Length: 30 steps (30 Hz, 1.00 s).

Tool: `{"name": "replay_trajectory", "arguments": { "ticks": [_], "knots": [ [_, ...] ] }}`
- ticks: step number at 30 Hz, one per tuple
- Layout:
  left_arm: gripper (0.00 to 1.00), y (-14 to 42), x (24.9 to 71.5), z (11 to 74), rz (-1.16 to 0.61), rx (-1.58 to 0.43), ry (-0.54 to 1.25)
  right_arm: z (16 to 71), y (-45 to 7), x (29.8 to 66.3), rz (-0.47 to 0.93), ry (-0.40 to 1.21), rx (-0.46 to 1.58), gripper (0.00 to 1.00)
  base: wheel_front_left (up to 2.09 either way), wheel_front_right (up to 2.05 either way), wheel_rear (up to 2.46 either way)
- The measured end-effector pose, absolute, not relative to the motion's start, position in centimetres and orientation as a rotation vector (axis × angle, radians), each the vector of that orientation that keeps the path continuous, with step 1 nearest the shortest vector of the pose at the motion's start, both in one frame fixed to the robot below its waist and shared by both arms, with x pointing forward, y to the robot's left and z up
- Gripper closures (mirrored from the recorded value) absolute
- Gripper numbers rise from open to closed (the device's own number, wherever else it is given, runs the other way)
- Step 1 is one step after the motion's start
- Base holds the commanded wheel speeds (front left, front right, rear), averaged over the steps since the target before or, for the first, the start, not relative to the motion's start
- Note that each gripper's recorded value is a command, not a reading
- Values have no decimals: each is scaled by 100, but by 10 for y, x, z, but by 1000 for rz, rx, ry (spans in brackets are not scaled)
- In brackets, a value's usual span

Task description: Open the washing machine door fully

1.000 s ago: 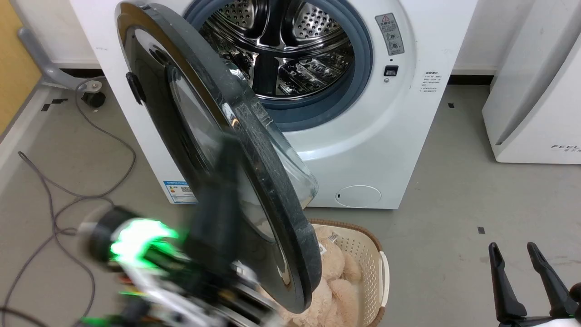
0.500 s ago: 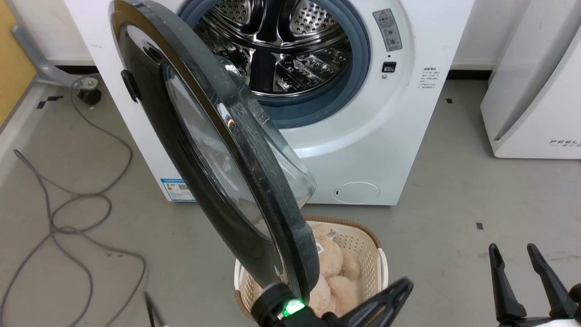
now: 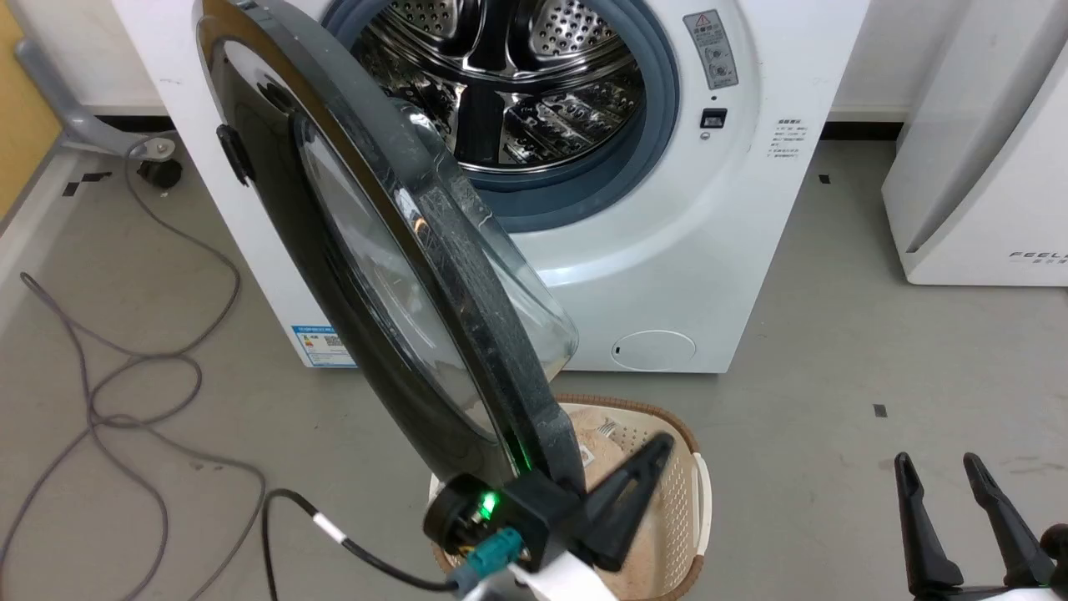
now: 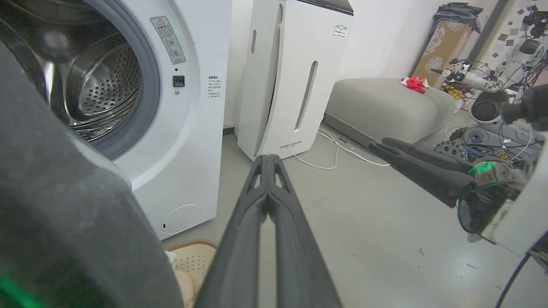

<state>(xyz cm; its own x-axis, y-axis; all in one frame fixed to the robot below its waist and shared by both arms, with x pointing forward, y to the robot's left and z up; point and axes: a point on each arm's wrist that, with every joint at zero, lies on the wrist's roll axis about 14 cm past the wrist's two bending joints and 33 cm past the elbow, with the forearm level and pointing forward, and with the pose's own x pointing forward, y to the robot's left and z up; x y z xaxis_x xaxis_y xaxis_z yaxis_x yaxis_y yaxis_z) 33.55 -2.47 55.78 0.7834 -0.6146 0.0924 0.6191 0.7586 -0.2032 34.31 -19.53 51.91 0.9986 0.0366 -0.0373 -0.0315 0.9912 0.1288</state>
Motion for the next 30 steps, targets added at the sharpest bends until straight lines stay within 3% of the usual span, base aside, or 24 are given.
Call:
{"name": "replay_trajectory", "arguments": {
  "ticks": [12,30],
  "knots": [
    [100,-6,351,547,-559,-220,6,522,-196,341,32,27,137,0,0,0,0],
    [100,57,328,539,-298,-283,15,524,-167,353,126,23,146,0,0,0,0]
  ]
}}
